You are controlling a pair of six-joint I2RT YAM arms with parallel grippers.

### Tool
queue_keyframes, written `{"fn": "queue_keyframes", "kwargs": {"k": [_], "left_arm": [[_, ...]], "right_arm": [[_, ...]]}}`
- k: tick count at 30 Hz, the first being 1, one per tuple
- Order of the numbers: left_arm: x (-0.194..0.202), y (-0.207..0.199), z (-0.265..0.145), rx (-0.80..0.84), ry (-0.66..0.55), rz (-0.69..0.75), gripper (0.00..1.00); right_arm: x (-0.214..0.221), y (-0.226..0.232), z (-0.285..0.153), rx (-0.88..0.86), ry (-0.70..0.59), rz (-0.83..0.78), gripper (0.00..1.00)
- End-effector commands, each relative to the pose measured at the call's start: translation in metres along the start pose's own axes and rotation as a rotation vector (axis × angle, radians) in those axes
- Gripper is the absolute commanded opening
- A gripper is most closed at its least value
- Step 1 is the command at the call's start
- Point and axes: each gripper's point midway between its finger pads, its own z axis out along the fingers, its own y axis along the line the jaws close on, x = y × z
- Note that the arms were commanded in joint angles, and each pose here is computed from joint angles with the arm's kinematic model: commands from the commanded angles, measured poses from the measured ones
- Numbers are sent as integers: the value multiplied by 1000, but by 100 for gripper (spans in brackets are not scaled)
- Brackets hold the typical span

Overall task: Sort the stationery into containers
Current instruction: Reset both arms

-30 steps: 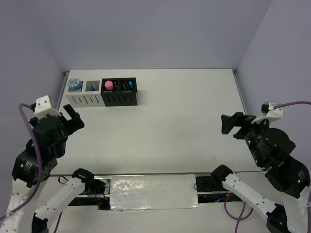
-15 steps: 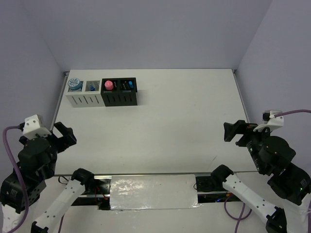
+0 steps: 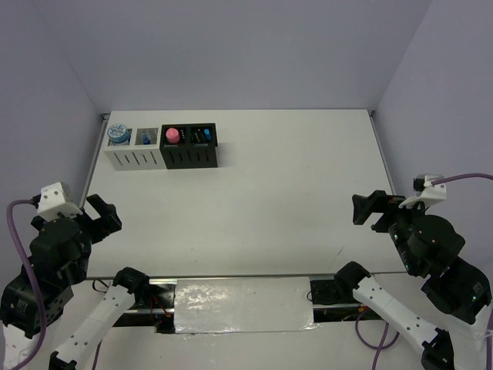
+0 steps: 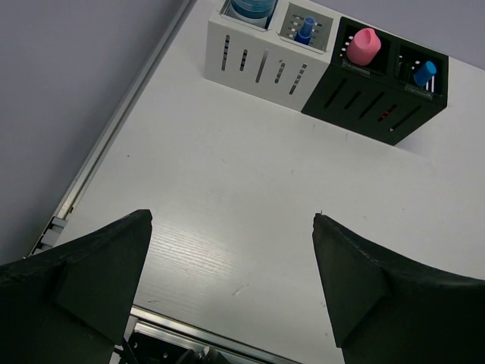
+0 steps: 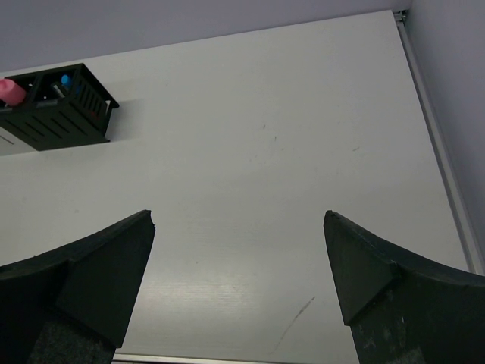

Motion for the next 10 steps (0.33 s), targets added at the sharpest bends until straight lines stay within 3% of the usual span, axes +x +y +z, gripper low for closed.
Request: {"fn": "queue_keyframes", "kwargs": {"k": [1,10], "left_arm": [[-6,-3,2,5,-12,12,99],[-6,-10,8,17,-1,24,99]], "right_arm": [[-3,9,4,-37,-19,23,100],[-4,16,7,-55,-13,27,100]]}}
